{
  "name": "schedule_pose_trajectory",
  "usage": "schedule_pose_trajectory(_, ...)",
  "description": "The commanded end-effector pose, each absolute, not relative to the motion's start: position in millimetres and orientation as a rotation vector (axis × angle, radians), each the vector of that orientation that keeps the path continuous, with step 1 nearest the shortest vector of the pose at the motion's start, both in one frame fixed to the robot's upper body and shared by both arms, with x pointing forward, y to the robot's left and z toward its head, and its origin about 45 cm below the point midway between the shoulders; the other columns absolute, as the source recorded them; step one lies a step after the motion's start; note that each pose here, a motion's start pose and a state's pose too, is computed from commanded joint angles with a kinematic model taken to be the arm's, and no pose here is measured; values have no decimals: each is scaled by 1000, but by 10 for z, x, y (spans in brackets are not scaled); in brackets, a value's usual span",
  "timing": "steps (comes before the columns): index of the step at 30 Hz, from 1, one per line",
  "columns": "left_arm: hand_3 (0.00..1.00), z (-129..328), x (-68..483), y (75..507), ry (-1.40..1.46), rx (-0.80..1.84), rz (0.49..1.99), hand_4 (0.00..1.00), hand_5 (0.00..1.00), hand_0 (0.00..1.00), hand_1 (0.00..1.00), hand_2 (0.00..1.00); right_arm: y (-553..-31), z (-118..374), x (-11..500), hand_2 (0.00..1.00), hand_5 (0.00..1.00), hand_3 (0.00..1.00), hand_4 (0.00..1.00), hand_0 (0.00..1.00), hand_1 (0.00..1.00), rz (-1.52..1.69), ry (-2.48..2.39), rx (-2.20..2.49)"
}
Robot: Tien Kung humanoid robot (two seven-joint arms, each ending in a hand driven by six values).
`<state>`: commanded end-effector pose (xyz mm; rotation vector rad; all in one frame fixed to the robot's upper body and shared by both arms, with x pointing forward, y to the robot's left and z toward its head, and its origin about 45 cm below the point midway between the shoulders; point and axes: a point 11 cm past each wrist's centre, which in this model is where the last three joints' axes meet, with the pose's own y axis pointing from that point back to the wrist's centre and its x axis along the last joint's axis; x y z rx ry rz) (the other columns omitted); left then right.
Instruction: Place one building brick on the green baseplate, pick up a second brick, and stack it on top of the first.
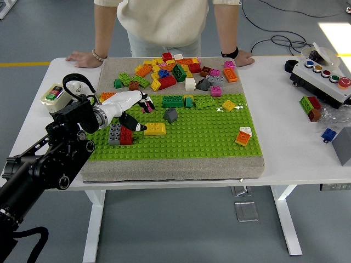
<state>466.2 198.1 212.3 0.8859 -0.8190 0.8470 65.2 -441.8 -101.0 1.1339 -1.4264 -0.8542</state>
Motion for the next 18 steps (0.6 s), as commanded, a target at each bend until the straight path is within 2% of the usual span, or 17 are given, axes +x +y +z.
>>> schedule_pose_trajectory(18,765,1975,4666,1912,-769,899,844,966,94,809,740,667,-4435,-1003,656,733,503,754,998,758,685,-853,-1429,1132)
